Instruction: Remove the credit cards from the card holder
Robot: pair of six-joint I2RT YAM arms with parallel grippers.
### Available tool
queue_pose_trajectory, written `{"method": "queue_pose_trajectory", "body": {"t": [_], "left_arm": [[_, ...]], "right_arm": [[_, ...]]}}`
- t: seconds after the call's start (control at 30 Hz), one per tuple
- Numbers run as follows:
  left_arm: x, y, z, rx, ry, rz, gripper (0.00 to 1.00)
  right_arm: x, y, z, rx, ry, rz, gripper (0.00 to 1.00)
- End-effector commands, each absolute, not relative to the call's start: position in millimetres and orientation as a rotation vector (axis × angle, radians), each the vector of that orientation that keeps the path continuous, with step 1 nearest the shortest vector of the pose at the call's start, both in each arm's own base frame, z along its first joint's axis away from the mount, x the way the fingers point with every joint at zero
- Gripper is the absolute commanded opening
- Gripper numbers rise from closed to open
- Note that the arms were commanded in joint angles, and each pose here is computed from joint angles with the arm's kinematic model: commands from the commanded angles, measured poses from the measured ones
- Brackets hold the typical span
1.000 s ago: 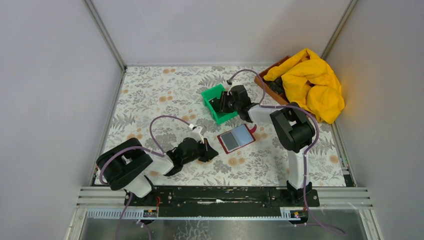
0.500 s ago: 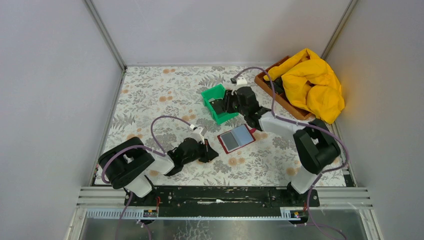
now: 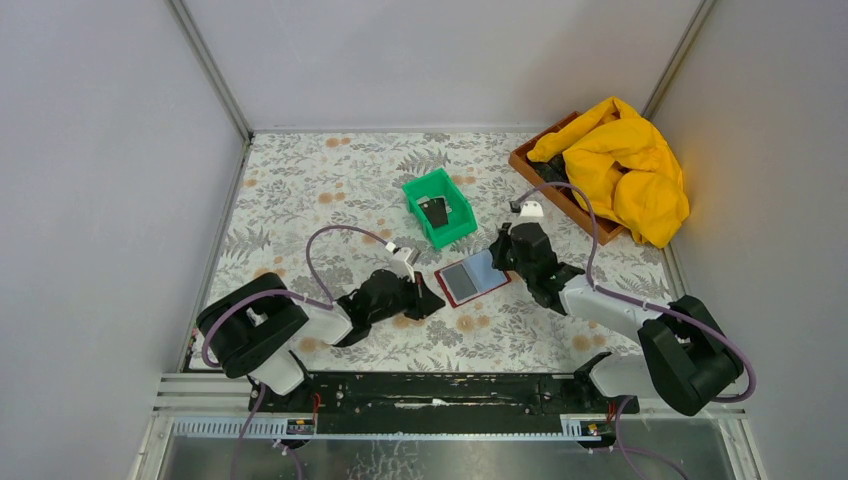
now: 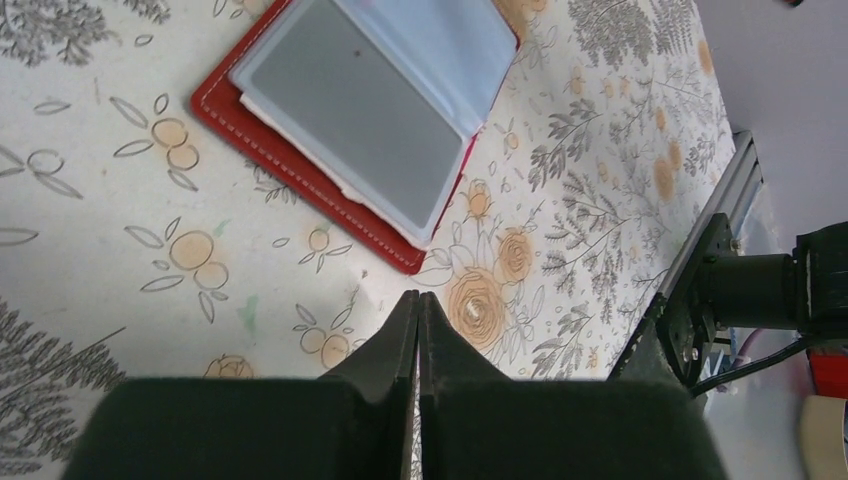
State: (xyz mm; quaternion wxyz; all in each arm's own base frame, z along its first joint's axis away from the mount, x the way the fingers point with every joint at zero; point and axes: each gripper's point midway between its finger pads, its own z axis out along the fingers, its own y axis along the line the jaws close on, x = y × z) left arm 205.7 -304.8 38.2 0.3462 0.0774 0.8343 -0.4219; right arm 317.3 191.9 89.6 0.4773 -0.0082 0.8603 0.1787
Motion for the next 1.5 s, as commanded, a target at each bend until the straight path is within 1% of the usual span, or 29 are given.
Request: {"method": "queue_pose_trajectory", "body": {"t": [0.0, 0.1, 0.17, 0.2, 0.27, 0.33, 0.37, 0.53, 0.6, 0.67, 0.9, 1.1, 1.27, 1.47], "left_arm": [[216, -317, 59, 0.214, 2.085, -1.143, 0.05], [218, -316, 60, 0.183, 2.077, -1.142, 0.2], [221, -314, 60, 0.165, 2.076, -1.129, 0.28], [221, -314, 59, 0.161, 2.076, -1.124, 0.32], [222, -313, 58, 0.157, 2.083, -1.115, 0.44], [222, -312, 57, 0.151, 2.088, -1.11, 0.53], [222, -311, 57, 0.143, 2.09, -1.107, 0.59], [221, -305, 55, 0.125, 2.098, -1.084, 0.61], [221, -302, 55, 0.119, 2.098, -1.071, 0.62], [222, -300, 53, 0.119, 2.103, -1.053, 0.61], [225, -300, 54, 0.126, 2.106, -1.03, 0.6], [226, -299, 52, 0.121, 2.107, -1.021, 0.6], [230, -302, 55, 0.122, 2.099, -1.023, 0.6], [235, -302, 60, 0.106, 2.083, -1.014, 0.57]], "right_arm": [[315, 163, 75, 0.078, 2.144, 0.318, 0.03], [309, 152, 64, 0.071, 2.186, 0.25, 0.26], [307, 147, 60, 0.062, 2.192, 0.221, 0.38], [306, 145, 58, 0.054, 2.196, 0.208, 0.42], [305, 143, 51, 0.037, 2.214, 0.182, 0.43], [304, 143, 41, 0.028, 2.243, 0.168, 0.41], [303, 144, 35, 0.025, 2.263, 0.163, 0.4], [291, 148, 16, 0.032, 2.337, 0.197, 0.26], [284, 149, 12, 0.029, 2.346, 0.225, 0.22], [278, 150, 8, 0.026, 2.358, 0.243, 0.21], [250, 164, -3, 0.021, 2.402, 0.341, 0.19], [232, 171, 7, 0.049, 2.381, 0.431, 0.18], [231, 173, 32, 0.037, 2.327, 0.481, 0.18], [243, 166, 47, 0.028, 2.287, 0.408, 0.17]]}}
